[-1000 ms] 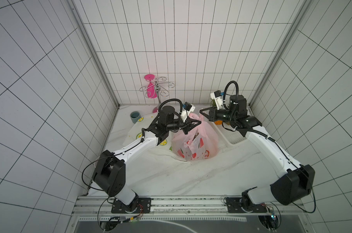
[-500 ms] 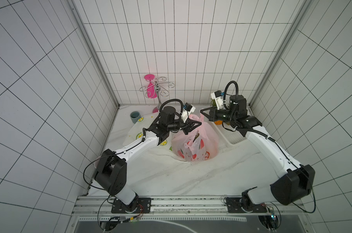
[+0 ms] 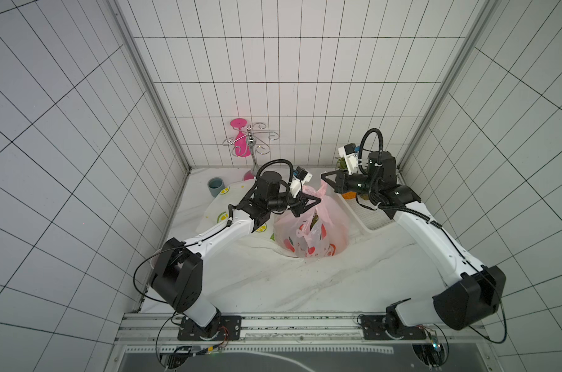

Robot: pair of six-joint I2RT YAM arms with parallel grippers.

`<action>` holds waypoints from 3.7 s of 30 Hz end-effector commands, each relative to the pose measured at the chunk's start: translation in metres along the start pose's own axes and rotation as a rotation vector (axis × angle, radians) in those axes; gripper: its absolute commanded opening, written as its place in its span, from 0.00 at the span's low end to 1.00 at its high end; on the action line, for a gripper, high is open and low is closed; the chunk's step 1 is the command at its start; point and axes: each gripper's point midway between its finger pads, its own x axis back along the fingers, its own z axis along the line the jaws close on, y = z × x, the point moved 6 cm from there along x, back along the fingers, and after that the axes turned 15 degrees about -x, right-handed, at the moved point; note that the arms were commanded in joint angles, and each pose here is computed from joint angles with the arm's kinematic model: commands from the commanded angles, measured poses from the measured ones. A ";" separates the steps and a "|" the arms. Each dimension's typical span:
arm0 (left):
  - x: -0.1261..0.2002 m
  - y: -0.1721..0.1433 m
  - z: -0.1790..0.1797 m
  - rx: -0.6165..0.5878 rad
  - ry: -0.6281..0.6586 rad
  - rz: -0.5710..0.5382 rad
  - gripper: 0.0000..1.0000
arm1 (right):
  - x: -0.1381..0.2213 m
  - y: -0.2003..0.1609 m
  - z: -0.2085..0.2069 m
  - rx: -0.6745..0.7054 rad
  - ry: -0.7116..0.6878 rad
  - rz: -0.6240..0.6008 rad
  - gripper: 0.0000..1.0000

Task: Place the pineapple into a plastic bag & tie a knot
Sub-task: Cross the plastic bag at the center of the board.

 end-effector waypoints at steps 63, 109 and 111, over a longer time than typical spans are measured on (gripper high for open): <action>0.001 -0.024 -0.009 0.186 -0.107 0.181 0.45 | -0.030 -0.117 -0.032 0.125 0.128 0.065 0.00; -0.015 -0.042 0.008 0.329 -0.161 0.236 0.42 | -0.036 -0.114 0.004 0.162 0.309 0.122 0.00; -0.017 -0.044 0.005 0.327 -0.171 0.245 0.39 | -0.036 -0.112 0.005 0.167 0.306 0.113 0.00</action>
